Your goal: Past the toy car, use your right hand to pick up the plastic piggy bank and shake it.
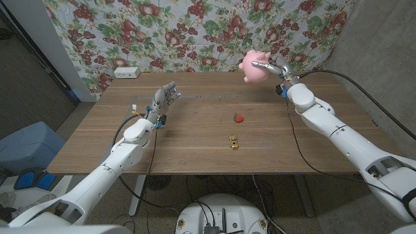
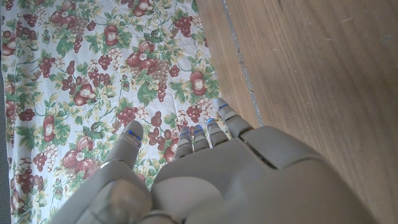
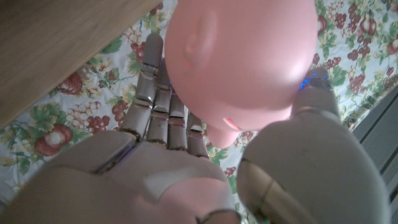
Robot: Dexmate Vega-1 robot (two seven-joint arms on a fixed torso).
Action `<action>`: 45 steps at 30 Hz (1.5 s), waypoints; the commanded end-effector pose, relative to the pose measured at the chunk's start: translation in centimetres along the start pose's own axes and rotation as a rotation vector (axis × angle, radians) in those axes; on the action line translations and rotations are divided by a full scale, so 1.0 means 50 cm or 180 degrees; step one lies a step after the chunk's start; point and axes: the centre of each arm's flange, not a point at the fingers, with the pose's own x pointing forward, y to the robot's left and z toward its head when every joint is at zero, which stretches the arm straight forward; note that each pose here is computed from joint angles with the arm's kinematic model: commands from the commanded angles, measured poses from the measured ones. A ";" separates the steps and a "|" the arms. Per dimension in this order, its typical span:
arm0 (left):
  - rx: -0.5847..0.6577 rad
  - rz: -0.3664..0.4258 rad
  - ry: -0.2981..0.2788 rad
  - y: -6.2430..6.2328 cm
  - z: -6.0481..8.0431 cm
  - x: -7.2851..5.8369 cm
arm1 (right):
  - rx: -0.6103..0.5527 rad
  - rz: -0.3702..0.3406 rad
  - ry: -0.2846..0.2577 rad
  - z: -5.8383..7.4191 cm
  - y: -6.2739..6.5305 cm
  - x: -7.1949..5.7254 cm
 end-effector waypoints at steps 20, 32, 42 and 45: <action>0.0004 -0.0001 -0.0017 0.001 0.004 -0.003 | 0.0222 -0.0662 -0.0180 -0.007 0.002 -0.031; 0.0002 0.0004 -0.0014 0.003 0.003 -0.002 | 0.0071 -0.0309 -0.0126 0.000 0.001 -0.019; 0.0001 0.0005 -0.0007 0.003 0.001 0.000 | -0.0153 0.0371 0.0003 0.012 0.003 0.003; 0.0002 0.0008 -0.0006 0.003 0.001 -0.001 | -0.0207 0.0545 0.0045 0.016 0.007 0.009</action>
